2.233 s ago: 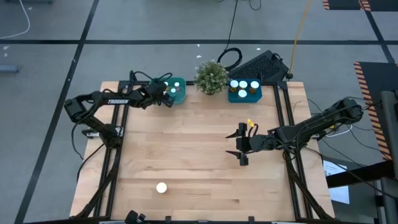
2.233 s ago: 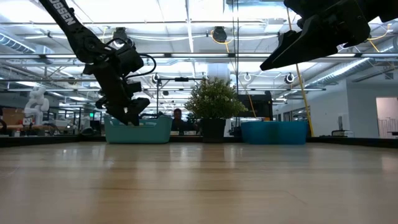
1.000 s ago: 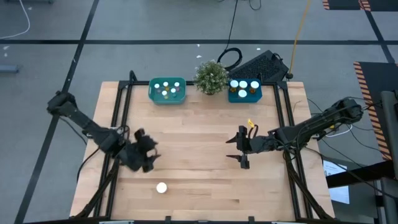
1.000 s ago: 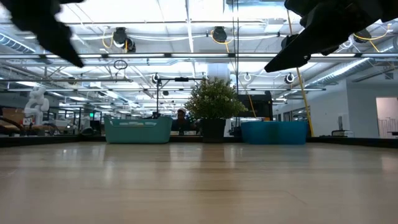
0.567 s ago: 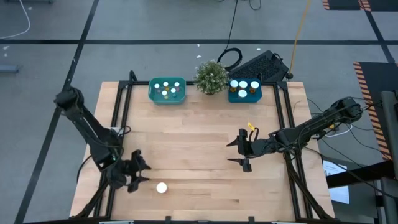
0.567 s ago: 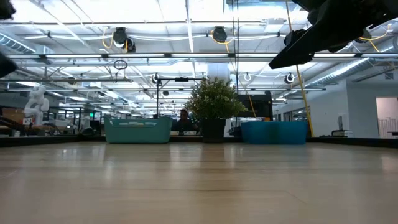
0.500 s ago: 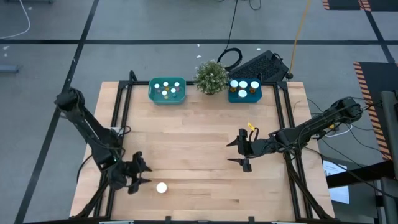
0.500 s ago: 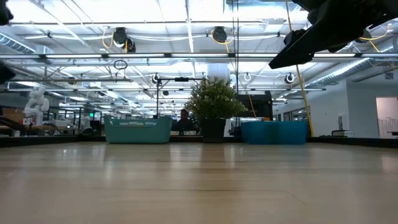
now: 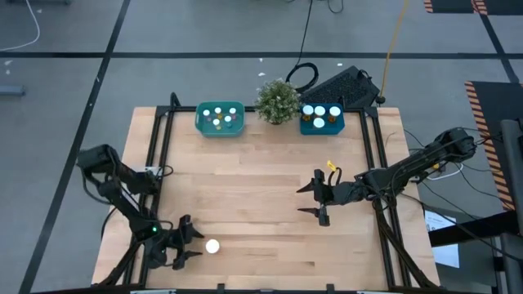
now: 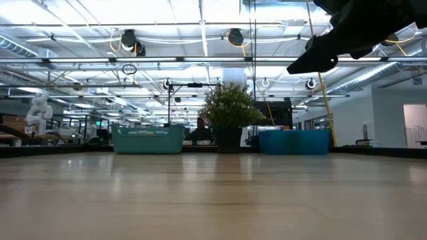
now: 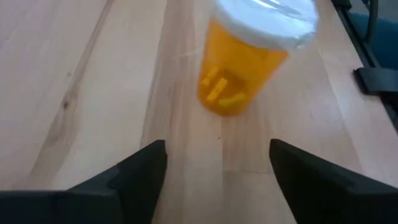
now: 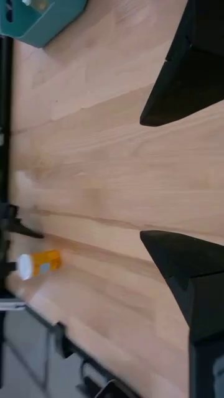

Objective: Pick and place medicine bottles into bin by pill shape (circle, oval)
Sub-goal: Put the big orange pill bottle into the blue bin

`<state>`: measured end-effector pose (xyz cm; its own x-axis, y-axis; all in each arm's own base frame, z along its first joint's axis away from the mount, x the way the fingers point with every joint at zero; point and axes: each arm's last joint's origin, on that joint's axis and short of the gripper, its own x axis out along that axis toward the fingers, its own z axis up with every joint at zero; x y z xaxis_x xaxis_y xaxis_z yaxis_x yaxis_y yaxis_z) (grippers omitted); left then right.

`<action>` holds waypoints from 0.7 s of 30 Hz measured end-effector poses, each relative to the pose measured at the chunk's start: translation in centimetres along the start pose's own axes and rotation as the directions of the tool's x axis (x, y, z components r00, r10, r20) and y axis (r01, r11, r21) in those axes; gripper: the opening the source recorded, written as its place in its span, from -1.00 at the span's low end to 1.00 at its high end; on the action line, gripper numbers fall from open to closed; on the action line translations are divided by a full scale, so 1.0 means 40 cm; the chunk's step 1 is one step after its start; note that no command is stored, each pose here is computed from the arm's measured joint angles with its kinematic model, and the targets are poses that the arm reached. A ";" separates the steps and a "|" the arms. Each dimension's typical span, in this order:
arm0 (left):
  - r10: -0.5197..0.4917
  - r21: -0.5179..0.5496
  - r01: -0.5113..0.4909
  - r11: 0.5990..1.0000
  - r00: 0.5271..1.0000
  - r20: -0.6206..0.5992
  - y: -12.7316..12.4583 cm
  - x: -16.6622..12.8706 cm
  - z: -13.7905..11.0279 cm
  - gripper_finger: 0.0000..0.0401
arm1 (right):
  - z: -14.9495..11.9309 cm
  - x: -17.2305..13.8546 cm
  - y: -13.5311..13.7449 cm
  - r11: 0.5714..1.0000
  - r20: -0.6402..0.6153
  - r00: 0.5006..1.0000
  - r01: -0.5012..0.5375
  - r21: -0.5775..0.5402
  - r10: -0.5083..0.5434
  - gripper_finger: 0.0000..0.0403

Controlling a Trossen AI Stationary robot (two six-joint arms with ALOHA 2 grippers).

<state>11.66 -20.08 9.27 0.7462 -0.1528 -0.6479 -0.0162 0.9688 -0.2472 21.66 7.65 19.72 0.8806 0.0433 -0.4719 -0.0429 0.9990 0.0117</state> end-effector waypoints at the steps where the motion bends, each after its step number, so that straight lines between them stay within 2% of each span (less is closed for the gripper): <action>1: 0.006 0.018 -0.007 1.000 1.000 0.012 -0.005 0.003 -0.004 0.46 | -0.003 0.001 0.000 1.000 0.019 1.000 -0.003 0.006 0.003 0.40; 7: 0.065 0.142 -0.073 0.987 0.996 0.063 -0.031 0.034 -0.008 0.61 | -0.027 0.002 -0.004 1.000 0.071 0.997 -0.011 0.021 0.009 0.40; 13: 0.121 0.156 -0.135 0.978 0.988 0.097 -0.038 0.074 -0.003 0.61 | -0.025 0.002 -0.005 1.000 0.089 0.996 -0.006 0.017 0.005 0.40; 21: 0.103 0.188 -0.133 0.973 0.981 0.162 -0.049 0.104 -0.001 0.61 | -0.024 0.002 -0.009 0.999 0.098 0.994 0.042 -0.008 -0.041 0.40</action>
<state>14.77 -22.61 7.02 0.8385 -0.0188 -0.5446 0.0100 0.9998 -0.0190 21.29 7.30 18.83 0.9237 0.0029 -0.3831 -0.0095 0.9998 -0.0154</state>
